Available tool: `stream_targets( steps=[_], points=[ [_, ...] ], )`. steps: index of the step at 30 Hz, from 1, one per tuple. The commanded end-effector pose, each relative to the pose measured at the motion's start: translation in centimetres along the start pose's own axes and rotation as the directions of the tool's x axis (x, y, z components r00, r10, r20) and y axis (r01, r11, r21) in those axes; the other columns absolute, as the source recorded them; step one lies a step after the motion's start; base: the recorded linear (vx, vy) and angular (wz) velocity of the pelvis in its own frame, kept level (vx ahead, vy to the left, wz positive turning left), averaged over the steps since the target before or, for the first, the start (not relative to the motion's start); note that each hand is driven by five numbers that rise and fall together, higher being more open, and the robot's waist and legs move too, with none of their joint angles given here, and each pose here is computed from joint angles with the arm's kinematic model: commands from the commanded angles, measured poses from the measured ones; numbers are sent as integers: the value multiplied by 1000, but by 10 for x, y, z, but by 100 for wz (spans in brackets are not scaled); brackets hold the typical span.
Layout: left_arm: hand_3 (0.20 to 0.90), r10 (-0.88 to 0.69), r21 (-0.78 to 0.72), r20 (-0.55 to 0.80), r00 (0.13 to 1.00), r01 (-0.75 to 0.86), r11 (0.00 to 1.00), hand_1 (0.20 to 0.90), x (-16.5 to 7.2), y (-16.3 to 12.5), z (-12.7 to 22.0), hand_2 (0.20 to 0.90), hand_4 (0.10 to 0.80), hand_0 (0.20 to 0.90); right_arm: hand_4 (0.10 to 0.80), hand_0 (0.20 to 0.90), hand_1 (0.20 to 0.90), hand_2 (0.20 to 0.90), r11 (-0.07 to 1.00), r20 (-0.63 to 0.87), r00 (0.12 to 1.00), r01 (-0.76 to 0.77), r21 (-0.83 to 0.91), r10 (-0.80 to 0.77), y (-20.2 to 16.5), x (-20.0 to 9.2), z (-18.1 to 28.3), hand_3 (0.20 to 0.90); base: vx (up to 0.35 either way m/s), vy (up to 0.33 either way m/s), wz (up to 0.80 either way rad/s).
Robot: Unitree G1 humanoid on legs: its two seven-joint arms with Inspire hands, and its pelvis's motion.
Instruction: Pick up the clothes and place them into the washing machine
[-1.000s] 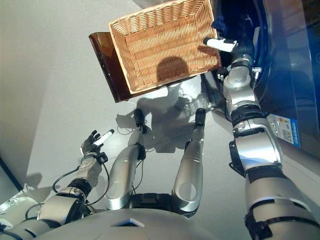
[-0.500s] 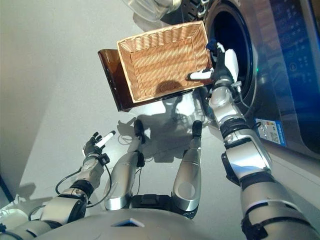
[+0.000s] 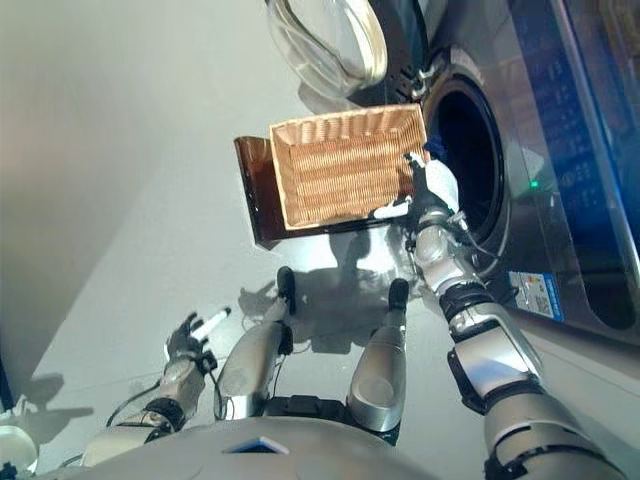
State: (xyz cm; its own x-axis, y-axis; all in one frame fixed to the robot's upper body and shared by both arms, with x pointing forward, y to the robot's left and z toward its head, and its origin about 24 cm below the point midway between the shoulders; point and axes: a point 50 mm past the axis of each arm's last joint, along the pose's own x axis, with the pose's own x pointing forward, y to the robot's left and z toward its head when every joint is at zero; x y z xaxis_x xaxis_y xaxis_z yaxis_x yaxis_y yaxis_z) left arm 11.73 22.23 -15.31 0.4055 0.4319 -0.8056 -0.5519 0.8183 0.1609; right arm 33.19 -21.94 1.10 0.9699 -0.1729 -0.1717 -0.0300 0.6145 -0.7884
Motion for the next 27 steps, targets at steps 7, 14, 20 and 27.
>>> stream_targets(
  steps=[7, 14, 20, 27],
  points=[
    [900, 73, 113, 39, 997, -77, 991, 900, 4, 26, 5, 900, 800, 900, 800, 900, 900, 900, 1000, -2, 1000, -4, 24, 4, 19, -12, -8, 900, 7, 10, 4],
    [900, 83, 141, 31, 996, -86, 986, 900, 5, 32, 4, 900, 800, 900, 800, 900, 900, 900, 998, 36, 997, -63, 2, 63, 32, -10, 4, 900, -2, 4, 3],
    [900, 76, 139, 58, 995, -83, 987, 900, 6, 33, 11, 900, 800, 900, 800, 900, 900, 900, 993, 168, 979, -109, -48, 115, 40, -7, 39, 900, 0, 0, 0],
    [900, 78, 119, 68, 995, -86, 989, 900, 7, 32, 15, 900, 800, 900, 800, 900, 900, 900, 987, 256, 954, -141, -79, 157, 50, -7, 66, 900, 19, 0, 0]
  ],
)
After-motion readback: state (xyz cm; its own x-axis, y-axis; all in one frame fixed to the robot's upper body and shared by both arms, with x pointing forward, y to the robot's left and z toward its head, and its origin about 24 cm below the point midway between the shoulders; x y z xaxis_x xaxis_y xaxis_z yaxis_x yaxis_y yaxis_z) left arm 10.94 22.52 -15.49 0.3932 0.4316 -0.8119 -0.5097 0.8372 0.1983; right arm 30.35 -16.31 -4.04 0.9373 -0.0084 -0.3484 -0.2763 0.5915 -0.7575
